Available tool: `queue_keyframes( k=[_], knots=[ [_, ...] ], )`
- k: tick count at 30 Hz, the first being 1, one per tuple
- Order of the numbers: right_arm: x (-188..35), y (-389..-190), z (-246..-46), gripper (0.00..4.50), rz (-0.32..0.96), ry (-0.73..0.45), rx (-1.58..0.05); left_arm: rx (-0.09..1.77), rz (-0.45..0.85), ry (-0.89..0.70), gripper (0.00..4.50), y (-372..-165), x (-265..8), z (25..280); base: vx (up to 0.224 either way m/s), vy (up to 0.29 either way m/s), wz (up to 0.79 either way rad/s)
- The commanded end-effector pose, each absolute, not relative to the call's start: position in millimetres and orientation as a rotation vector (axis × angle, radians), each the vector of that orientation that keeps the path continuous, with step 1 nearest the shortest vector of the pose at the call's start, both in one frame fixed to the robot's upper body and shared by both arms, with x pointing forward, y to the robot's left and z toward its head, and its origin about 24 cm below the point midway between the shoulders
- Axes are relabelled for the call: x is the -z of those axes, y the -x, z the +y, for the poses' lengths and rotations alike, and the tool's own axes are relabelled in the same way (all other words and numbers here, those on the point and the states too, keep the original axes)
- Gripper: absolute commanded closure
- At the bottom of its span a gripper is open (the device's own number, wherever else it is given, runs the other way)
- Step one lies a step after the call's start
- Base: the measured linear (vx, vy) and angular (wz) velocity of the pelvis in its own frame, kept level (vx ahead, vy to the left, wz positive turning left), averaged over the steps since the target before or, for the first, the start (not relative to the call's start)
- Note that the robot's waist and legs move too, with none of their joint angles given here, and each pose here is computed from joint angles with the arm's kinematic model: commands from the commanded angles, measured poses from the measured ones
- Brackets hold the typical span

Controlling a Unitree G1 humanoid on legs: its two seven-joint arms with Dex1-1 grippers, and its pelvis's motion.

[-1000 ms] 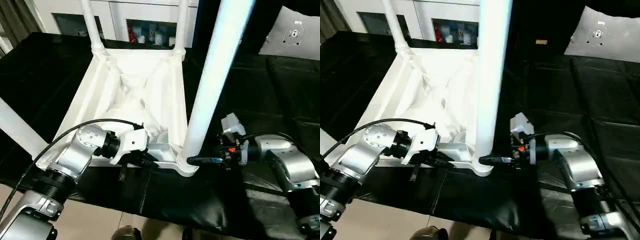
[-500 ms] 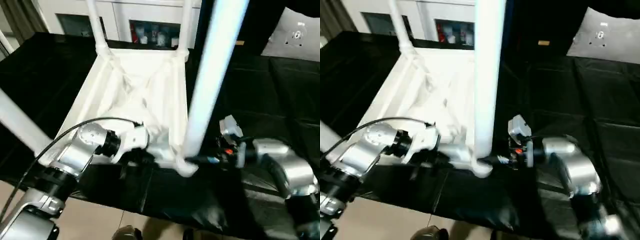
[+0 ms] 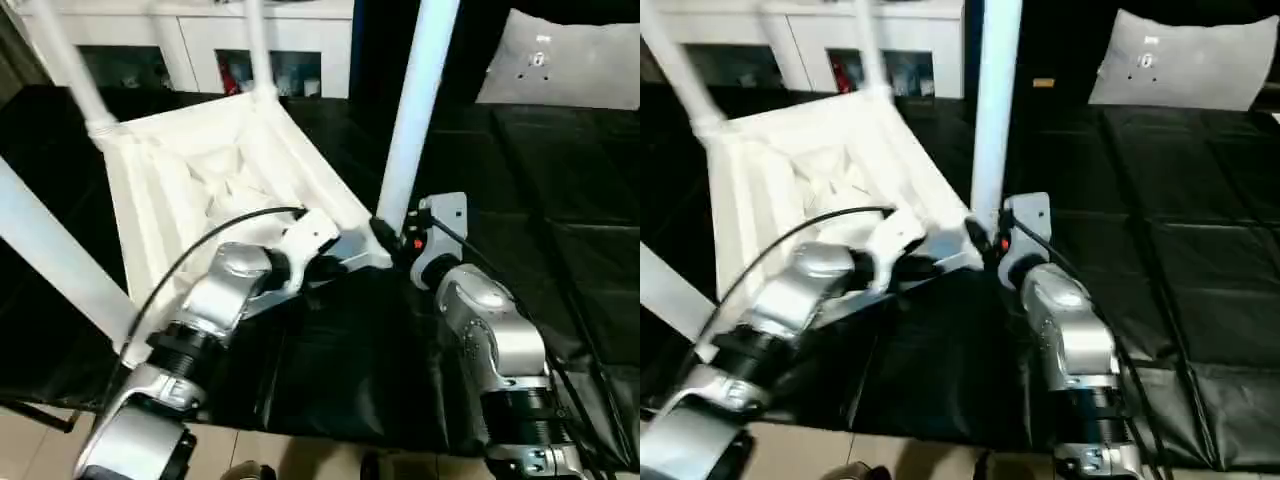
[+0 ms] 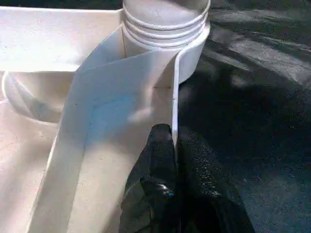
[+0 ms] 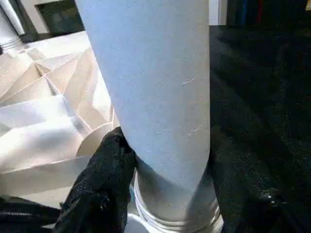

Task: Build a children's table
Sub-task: Rotate leg to tighten

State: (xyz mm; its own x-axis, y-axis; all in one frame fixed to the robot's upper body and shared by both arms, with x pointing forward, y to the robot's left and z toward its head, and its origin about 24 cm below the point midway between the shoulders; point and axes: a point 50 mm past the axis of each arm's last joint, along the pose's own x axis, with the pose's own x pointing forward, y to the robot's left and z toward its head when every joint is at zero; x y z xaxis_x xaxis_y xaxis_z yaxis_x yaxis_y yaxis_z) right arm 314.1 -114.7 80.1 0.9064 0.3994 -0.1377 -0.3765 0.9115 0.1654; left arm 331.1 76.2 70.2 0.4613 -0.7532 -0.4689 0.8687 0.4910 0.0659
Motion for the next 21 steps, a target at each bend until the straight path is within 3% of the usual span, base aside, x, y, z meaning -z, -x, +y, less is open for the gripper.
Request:
queue_keyframes(
  k=[1,6,8,13,21],
  knots=[
    [-72,-301.9,-76.0,1.77,0.231,-0.227,-0.589,1.085,0.329,-0.306,4.50,-327,-83,54,0.000,0.000,0.00],
    [-71,-296.0,-109.4,1.29,0.200,-0.164,-0.582,1.143,0.342,-0.366,4.50,-320,-75,72,0.000,0.000,0.00],
    [-71,-294.6,-114.2,1.16,0.197,-0.149,-0.592,1.149,0.349,-0.371,4.50,-319,-74,75,0.000,0.000,0.00],
    [-77,-287.5,-149.9,0.63,0.169,-0.072,-0.696,1.290,0.328,-0.387,4.50,-310,-72,90,0.000,0.000,0.00],
    [-81,-280.2,-169.3,0.04,0.210,0.076,-0.979,1.493,0.334,-0.476,4.50,-297,-71,107,0.000,0.000,0.00]
  ],
)
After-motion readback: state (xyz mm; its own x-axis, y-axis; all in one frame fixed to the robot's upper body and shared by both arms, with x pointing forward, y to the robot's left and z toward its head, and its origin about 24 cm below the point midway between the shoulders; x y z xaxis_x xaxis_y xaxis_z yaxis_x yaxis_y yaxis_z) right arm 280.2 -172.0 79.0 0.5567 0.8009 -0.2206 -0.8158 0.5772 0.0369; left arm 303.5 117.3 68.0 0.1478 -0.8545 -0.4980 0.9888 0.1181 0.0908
